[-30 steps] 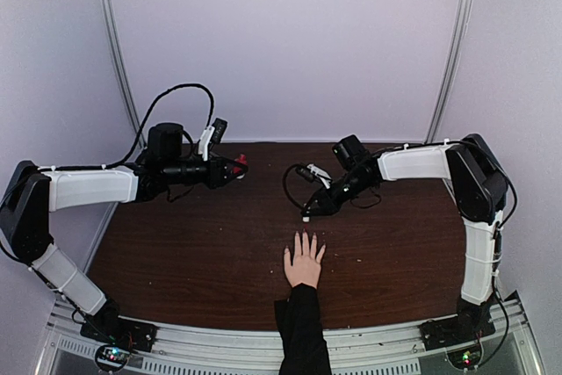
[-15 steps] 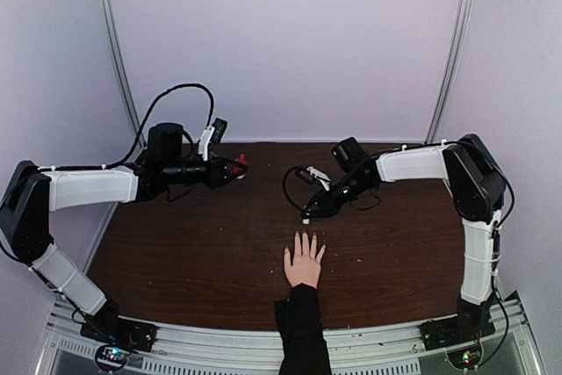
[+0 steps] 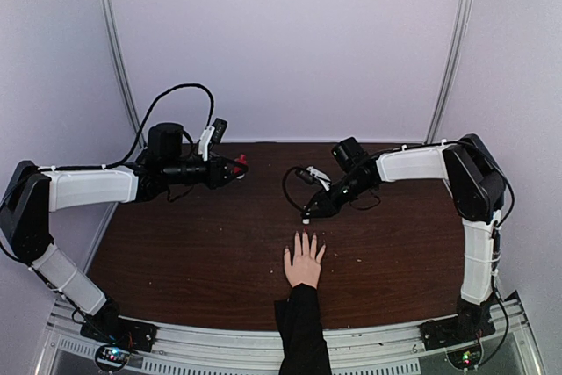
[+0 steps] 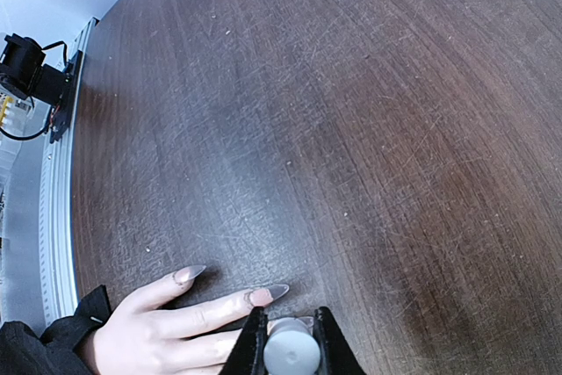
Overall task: Paint the nails
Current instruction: Paint the hand on the nail.
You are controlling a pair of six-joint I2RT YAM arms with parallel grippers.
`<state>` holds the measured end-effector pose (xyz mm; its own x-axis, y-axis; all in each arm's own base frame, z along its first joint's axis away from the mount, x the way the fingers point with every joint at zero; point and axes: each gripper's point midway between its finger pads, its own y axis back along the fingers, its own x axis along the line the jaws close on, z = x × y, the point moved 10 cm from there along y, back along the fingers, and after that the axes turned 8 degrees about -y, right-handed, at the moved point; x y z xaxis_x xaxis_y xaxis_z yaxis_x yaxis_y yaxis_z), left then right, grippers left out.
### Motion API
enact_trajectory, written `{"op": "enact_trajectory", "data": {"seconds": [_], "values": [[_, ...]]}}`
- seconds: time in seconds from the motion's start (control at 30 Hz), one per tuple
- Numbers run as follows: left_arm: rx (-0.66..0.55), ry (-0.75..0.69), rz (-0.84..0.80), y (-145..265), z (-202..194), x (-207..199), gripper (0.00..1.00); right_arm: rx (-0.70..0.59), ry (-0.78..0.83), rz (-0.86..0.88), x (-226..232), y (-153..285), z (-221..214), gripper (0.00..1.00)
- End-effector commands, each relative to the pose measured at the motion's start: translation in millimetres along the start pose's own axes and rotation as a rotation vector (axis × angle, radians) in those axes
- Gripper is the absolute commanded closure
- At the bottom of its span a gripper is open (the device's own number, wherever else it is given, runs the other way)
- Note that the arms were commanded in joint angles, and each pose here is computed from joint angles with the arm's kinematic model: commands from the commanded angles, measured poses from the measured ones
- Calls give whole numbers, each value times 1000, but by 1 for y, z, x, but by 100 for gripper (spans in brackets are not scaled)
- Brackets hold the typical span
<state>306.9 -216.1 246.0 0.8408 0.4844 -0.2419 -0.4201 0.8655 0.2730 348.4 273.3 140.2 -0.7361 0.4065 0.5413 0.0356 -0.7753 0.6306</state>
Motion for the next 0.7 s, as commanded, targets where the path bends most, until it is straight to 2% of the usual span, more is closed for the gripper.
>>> {"op": "enact_trajectory", "data": {"seconds": [0.0,0.67], "values": [[-53,-42,-11,1,12,-3,100,-18,24,11,4,1,6,100],[-56,-43,-11,3,12,-4,100,-47,52,-5,12,11,14,100]]}}
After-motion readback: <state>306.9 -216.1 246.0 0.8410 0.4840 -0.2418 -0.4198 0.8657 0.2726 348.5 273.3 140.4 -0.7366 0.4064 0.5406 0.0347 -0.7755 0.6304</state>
